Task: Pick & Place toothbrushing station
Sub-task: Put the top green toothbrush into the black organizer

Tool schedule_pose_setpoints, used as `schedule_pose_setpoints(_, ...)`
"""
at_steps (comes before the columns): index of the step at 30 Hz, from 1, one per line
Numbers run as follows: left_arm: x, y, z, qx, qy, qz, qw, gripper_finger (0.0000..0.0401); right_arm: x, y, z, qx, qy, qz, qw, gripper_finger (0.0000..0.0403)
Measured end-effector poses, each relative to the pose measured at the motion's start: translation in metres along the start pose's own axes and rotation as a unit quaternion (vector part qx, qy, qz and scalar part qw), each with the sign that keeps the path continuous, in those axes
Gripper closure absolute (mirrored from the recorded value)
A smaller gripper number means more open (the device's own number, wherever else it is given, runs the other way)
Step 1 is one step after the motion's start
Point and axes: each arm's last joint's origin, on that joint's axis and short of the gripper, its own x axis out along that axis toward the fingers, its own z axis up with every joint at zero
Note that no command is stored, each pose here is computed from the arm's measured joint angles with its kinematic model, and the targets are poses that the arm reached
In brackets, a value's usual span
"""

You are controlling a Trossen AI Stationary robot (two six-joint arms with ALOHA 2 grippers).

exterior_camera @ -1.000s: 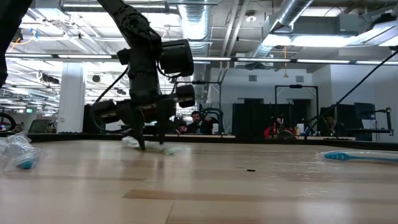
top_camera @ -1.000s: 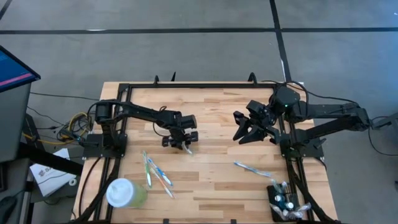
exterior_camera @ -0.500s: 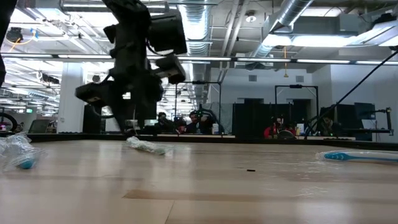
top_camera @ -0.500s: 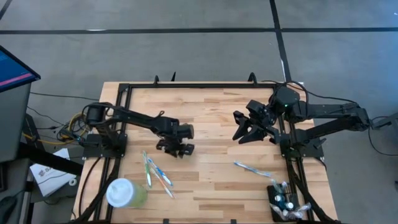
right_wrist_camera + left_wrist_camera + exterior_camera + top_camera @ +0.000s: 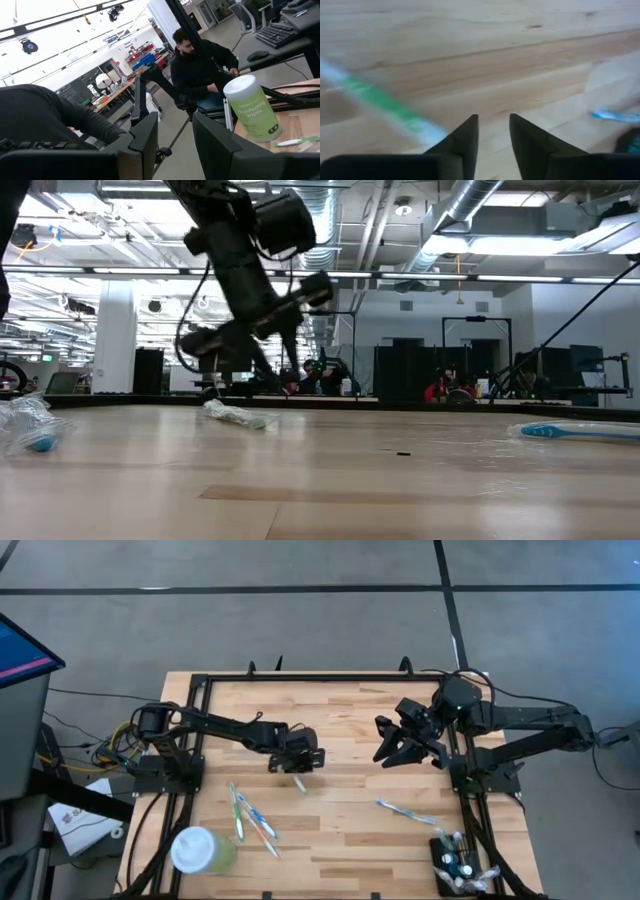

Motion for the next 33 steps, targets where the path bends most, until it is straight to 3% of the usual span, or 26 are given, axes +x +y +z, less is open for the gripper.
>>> schedule_pose_setpoints(8,0.016,0.004,-0.004,0.018,0.04,0.013,0.999,0.0394,0.0,-0.001,-0.002,0.008,0.008,-0.003,1.0,0.0288)
schedule_pose_setpoints(27,0.017,0.01,-0.006,0.023,0.048,0.043,0.998,0.04,0.0,-0.001,-0.002,0.01,0.01,-0.004,1.0,0.0288)
schedule_pose_setpoints(33,0.017,0.017,-0.009,0.028,0.057,0.082,0.995,0.0401,0.0,-0.002,-0.002,0.01,0.008,-0.007,1.0,0.0288)
